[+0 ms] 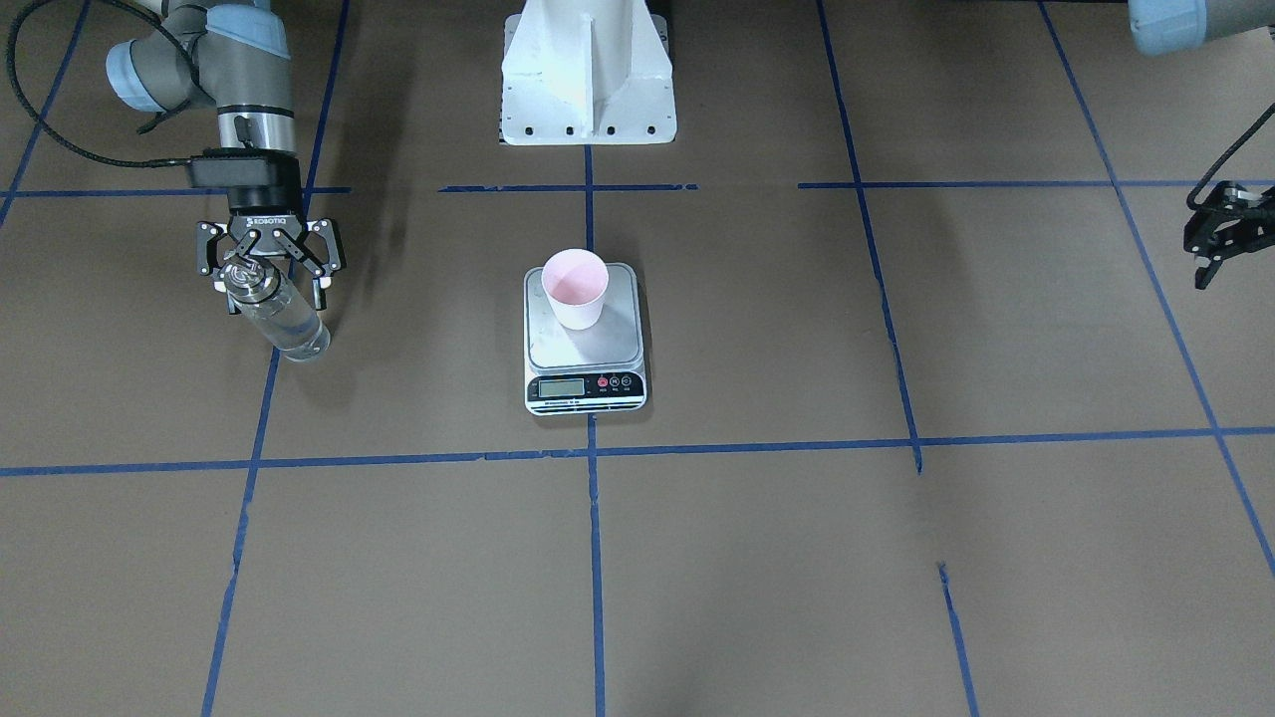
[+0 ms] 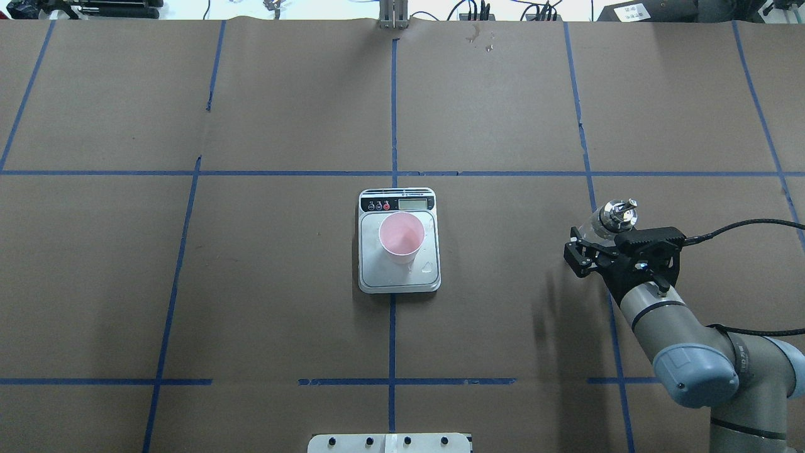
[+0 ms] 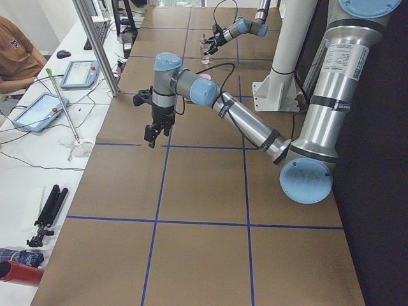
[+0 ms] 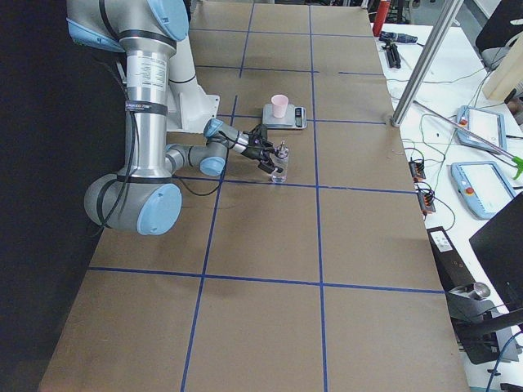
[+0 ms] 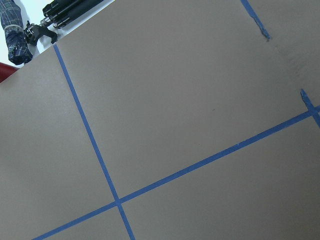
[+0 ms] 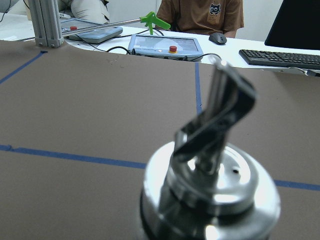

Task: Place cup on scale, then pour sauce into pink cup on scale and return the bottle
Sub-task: 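Close the right gripper around the glass sauce bottle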

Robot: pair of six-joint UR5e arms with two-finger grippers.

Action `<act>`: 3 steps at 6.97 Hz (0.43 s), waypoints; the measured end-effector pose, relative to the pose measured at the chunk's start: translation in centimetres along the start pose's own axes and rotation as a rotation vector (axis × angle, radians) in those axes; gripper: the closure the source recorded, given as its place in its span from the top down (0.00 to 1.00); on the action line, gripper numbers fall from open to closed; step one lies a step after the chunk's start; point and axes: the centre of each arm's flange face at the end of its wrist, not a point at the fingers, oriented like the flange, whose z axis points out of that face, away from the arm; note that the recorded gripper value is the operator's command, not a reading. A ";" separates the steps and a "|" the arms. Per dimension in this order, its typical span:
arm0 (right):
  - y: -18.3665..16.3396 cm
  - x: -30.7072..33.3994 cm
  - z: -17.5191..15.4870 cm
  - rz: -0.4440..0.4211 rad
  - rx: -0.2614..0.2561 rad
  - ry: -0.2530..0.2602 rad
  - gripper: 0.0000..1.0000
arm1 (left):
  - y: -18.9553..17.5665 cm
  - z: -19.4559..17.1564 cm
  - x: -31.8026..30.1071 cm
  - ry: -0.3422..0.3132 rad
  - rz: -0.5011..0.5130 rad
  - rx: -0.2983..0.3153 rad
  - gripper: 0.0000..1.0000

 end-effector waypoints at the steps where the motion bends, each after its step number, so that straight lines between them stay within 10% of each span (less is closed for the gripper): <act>1: -0.4 -0.3 0.6 -0.002 -0.001 0.000 1.00 | 0.0 -0.1 0.1 0.000 0.001 0.003 1.00; 3: -0.9 -0.8 1.0 -0.005 -0.001 -0.005 0.85 | -0.1 -0.2 0.1 0.001 0.001 0.005 1.00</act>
